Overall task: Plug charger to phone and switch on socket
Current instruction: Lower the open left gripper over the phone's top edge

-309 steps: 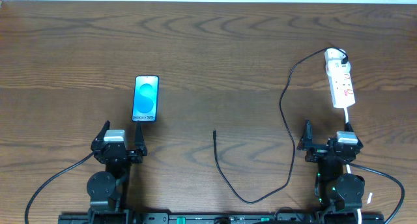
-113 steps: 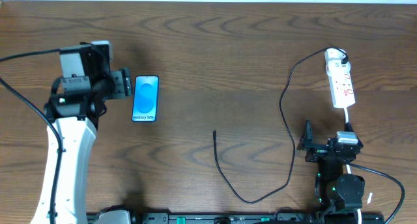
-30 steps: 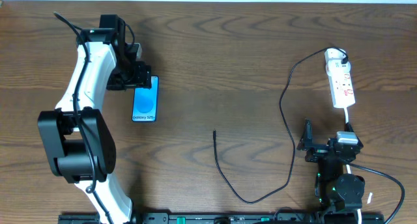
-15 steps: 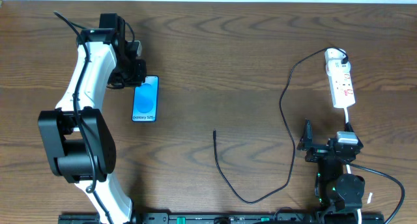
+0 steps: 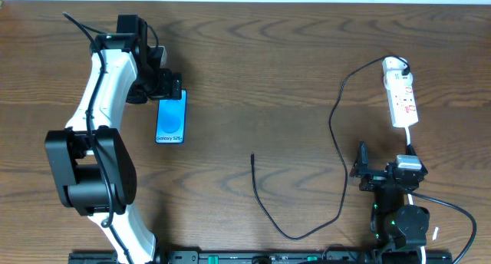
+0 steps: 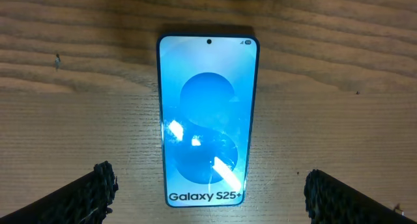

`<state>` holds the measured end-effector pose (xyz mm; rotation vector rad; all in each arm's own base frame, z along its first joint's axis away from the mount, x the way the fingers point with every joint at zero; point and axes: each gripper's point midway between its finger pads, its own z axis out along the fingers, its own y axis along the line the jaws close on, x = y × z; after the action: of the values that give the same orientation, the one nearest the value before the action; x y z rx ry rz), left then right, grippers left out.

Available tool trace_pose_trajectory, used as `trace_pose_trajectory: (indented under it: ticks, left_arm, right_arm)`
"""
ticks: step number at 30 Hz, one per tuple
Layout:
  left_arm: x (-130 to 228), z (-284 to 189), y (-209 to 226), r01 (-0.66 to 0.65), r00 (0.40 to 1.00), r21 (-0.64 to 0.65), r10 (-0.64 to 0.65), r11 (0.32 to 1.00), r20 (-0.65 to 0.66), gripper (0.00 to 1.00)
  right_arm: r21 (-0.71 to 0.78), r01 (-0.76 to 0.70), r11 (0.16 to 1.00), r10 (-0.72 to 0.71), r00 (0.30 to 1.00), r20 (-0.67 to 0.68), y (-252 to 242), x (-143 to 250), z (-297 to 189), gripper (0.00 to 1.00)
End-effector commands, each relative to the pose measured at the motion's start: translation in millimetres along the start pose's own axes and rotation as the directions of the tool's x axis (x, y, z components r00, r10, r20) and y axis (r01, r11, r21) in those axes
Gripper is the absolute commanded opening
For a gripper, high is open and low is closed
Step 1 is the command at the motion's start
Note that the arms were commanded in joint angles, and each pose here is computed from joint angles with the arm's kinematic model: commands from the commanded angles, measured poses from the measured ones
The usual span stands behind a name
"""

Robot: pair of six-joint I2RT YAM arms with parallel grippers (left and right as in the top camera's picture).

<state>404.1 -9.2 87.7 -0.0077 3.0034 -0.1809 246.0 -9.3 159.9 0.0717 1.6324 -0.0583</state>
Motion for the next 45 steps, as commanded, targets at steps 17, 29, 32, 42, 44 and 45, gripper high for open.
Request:
trace_pose_trajectory:
  ticks: [17, 29, 32, 42, 44, 45]
  left_arm:
    - [-1, 11, 1, -0.012, 1.0, -0.006, 0.012, 1.0, 0.003, 0.95]
    - [0, 18, 2, -0.012, 1.0, -0.007, 0.012, 1.0, 0.006, 0.95]
    - [-1, 18, 12, 0.055, 0.998, -0.068, -0.054, 0.996, 0.016, 0.95]
    - [-3, 19, 2, 0.031, 0.999, -0.091, -0.029, 0.995, 0.023, 0.95]
    - [-5, 19, 0, 0.022, 0.999, -0.09, -0.02, 0.996, 0.029, 0.95]
    - [-6, 19, 0, 0.022, 0.999, -0.089, -0.019, 0.996, 0.033, 0.95]
  right_arm:
    - [0.009, -0.011, 1.0, 0.011, 1.0, 0.002, -2, 0, 0, 0.99]
    - [0.009, -0.011, 1.0, 0.011, 1.0, 0.002, -2, 0, 0, 0.99]
    - [0.009, -0.011, 1.0, 0.011, 1.0, 0.002, -2, 0, 0, 0.99]
    - [0.009, -0.011, 1.0, 0.011, 1.0, 0.002, -2, 0, 0, 0.99]
    - [0.009, -0.011, 1.0, 0.011, 1.0, 0.002, -2, 0, 0, 0.99]
    - [0.009, -0.011, 1.0, 0.011, 1.0, 0.002, -2, 0, 0, 0.99]
